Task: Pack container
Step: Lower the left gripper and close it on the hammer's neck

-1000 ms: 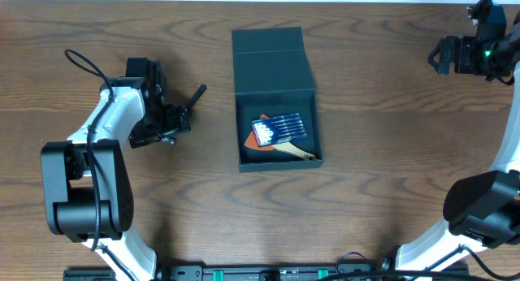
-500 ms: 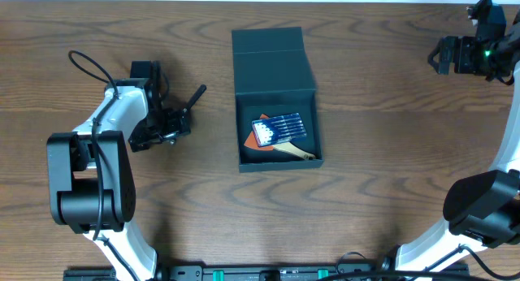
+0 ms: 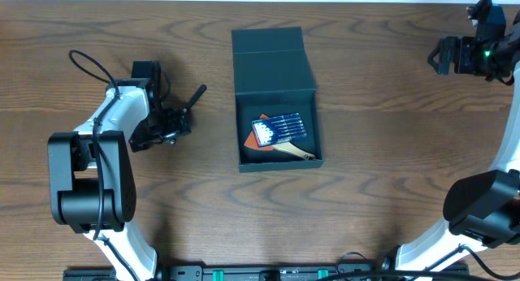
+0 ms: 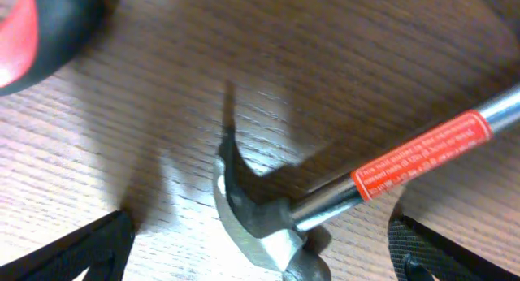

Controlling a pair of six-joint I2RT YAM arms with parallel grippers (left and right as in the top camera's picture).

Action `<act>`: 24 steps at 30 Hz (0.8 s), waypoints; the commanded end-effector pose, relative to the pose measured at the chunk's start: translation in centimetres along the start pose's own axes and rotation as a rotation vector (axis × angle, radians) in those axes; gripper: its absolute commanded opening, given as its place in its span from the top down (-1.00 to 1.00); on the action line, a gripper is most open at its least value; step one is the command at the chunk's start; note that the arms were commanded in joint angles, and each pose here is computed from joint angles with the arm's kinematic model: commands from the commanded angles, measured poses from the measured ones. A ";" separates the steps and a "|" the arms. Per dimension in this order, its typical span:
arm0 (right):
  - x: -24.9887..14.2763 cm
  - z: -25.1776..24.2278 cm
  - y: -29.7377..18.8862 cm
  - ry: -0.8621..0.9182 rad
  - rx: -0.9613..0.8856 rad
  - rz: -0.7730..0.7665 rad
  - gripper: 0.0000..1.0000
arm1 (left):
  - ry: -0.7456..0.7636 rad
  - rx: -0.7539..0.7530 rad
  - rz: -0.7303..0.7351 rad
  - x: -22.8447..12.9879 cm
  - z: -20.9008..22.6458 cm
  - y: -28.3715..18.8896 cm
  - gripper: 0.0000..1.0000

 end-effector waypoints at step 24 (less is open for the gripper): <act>0.1 0.5 0.4 -0.003 0.025 0.004 -0.99 | -0.027 0.037 0.003 -0.1 0.4 0.7 -0.14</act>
Point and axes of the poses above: each gripper's point midway between its finger pads, its own y axis out along the fingers, its own z axis along the line the jaws close on, x = y × z, the point moved 6 cm from there along -y, back along the fingers, and after that the axes turned 13 degrees about -y, right-handed, at the moved point
